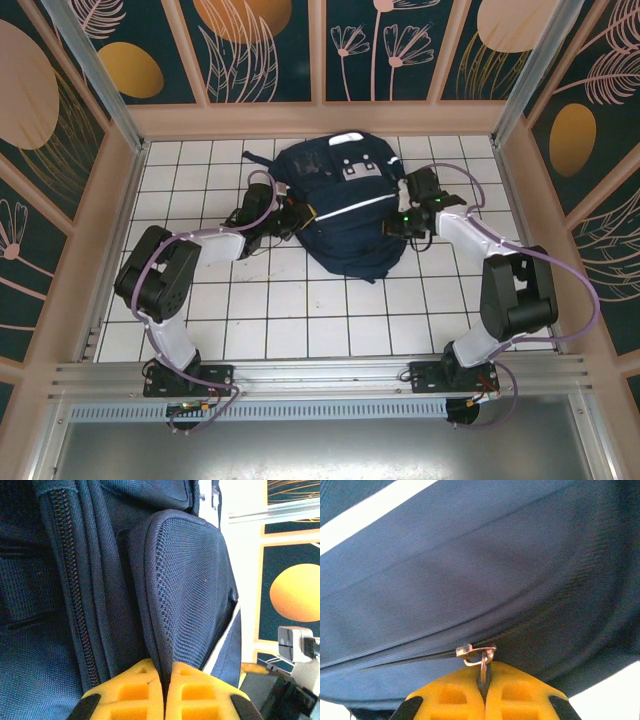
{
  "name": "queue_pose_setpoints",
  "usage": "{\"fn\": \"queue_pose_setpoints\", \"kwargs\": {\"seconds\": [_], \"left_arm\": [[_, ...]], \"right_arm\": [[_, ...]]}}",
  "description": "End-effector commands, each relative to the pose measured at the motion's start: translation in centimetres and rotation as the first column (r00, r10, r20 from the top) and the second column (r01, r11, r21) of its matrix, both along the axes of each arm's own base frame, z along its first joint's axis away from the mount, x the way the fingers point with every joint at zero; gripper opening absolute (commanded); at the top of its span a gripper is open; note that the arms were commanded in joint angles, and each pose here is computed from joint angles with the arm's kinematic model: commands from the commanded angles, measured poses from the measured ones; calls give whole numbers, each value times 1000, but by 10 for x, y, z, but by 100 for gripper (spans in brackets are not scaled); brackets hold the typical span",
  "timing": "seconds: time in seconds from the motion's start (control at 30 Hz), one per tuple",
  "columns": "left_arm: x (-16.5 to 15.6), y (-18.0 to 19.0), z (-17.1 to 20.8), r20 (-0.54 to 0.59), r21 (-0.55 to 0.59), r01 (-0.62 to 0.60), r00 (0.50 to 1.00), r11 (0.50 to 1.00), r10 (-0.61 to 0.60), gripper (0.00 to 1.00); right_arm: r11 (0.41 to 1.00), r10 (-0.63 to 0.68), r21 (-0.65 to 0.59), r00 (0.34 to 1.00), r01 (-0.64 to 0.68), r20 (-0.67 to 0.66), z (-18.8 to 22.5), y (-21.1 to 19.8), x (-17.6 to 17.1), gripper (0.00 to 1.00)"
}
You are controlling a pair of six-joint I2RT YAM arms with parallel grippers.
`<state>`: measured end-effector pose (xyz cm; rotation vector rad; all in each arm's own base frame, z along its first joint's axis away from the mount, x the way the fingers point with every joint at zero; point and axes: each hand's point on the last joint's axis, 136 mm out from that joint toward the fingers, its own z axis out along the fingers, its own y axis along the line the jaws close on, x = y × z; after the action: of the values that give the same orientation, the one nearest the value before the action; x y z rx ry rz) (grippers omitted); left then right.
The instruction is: Pack the student bag
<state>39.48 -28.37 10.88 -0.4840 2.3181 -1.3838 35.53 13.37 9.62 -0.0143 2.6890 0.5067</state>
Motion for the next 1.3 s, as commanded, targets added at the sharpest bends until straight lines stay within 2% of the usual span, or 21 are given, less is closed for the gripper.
{"fn": "queue_pose_setpoints", "kwargs": {"seconds": [0.0,0.13,0.27,0.37,0.43,0.47,0.5,0.6,0.7,0.87,0.93,0.97,1.07,1.1,1.2,1.27], "left_arm": [[15,29,15,71,30,-64,996,997,62,0],[26,43,7,72,63,-90,994,994,85,0],[55,47,-1,73,97,-85,994,992,79,0],[73,43,6,92,43,-98,991,994,94,0],[87,40,17,122,33,-107,987,994,103,0],[94,40,23,134,37,-113,985,993,107,5],[100,41,28,144,48,-118,983,992,110,14],[110,49,41,162,82,-128,980,988,113,49],[107,70,55,181,100,-159,974,982,139,57],[89,108,79,212,144,-224,958,964,191,67],[79,117,94,237,167,-243,951,956,200,68],[73,121,98,242,187,-254,948,949,206,73],[57,130,107,255,201,-283,940,938,229,74],[51,132,107,248,195,-291,939,937,240,80],[38,133,99,215,170,-287,944,943,248,87],[33,130,93,189,142,-278,950,950,250,88]], "right_arm": [[991,-87,-96,995,91,46,10,-43,10,0],[998,-60,-21,998,60,19,9,-25,0,0],[992,66,109,998,-64,-15,9,27,-28,0],[948,193,261,981,-182,-20,17,80,-56,0],[920,231,324,973,-219,1,25,107,-66,0],[904,242,360,970,-231,14,28,120,-69,0],[880,259,404,965,-249,31,34,136,-72,0],[816,306,494,949,-301,74,44,177,-78,0],[752,359,553,927,-359,113,48,214,-78,0],[719,397,561,905,-410,152,47,256,-60,0],[717,391,560,905,-415,170,47,266,-48,0],[724,380,552,907,-414,181,47,269,-41,0],[739,350,534,911,-411,218,50,276,-23,0],[735,342,538,911,-413,231,53,278,-20,0],[699,342,567,900,-436,271,66,283,-19,0],[657,360,593,885,-465,295,76,288,-24,0]]}}
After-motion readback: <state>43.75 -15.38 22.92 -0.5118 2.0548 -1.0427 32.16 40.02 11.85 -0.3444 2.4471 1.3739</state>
